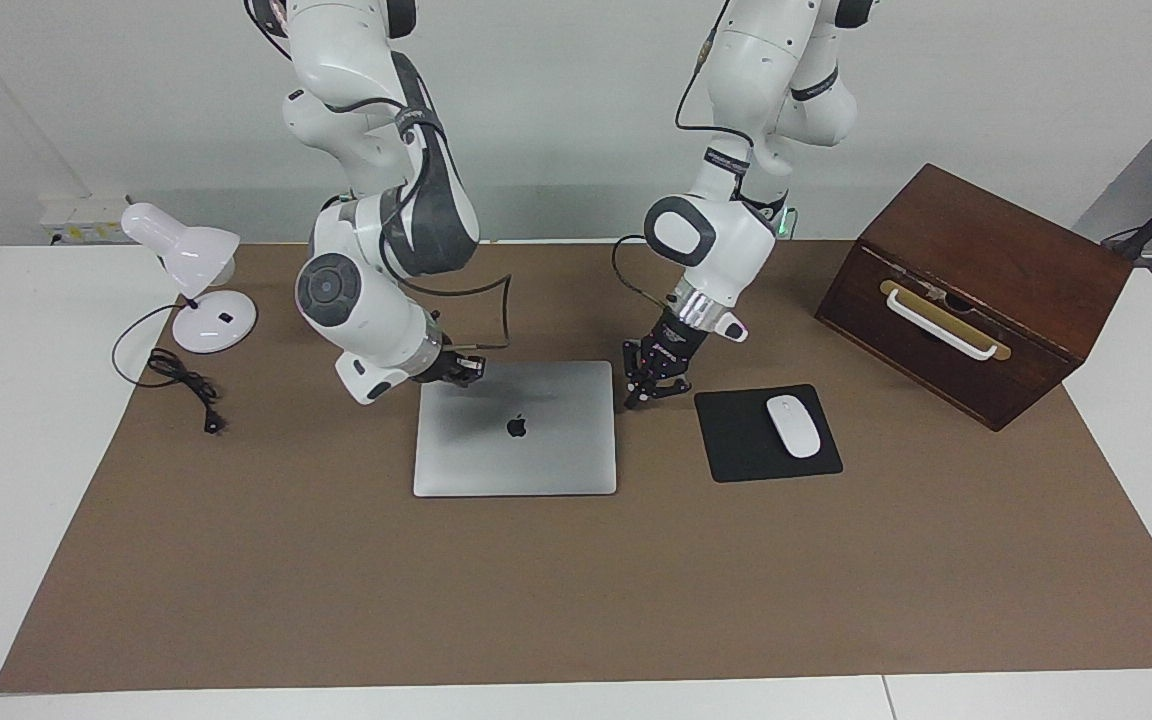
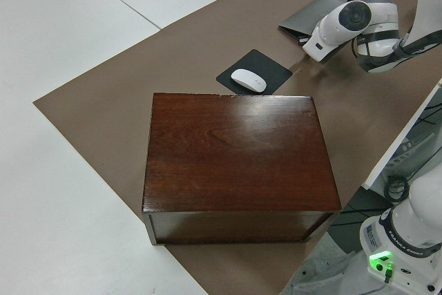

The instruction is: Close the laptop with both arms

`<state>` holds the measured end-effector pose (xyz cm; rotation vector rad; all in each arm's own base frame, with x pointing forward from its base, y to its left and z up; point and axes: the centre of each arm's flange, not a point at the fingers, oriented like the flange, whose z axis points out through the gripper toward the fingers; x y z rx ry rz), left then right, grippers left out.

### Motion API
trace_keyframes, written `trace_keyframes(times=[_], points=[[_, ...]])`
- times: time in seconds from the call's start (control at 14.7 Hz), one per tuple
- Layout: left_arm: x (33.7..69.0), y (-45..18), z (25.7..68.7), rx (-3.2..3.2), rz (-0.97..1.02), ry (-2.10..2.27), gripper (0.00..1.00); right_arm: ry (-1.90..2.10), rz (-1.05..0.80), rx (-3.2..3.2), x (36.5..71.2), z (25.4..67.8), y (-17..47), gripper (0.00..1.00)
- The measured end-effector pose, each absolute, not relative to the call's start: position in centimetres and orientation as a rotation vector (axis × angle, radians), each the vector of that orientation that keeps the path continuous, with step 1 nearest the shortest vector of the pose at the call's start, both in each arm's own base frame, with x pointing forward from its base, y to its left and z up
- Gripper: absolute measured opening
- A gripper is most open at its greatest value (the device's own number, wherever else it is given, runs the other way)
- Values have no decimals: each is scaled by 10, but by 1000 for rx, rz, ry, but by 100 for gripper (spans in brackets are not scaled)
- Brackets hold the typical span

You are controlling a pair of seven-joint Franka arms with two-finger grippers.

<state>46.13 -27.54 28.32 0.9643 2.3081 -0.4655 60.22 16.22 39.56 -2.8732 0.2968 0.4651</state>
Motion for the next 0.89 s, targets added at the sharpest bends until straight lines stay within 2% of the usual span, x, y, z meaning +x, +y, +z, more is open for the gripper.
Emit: trace_keyframes(times=[0.41,0.89], points=[[488,-250,298,968,-403,2251,1,281,405,-2878,610,445,99,1],[537,-203,329,1071,-214,2146,1,200,208,-2984,598,520,39,1]])
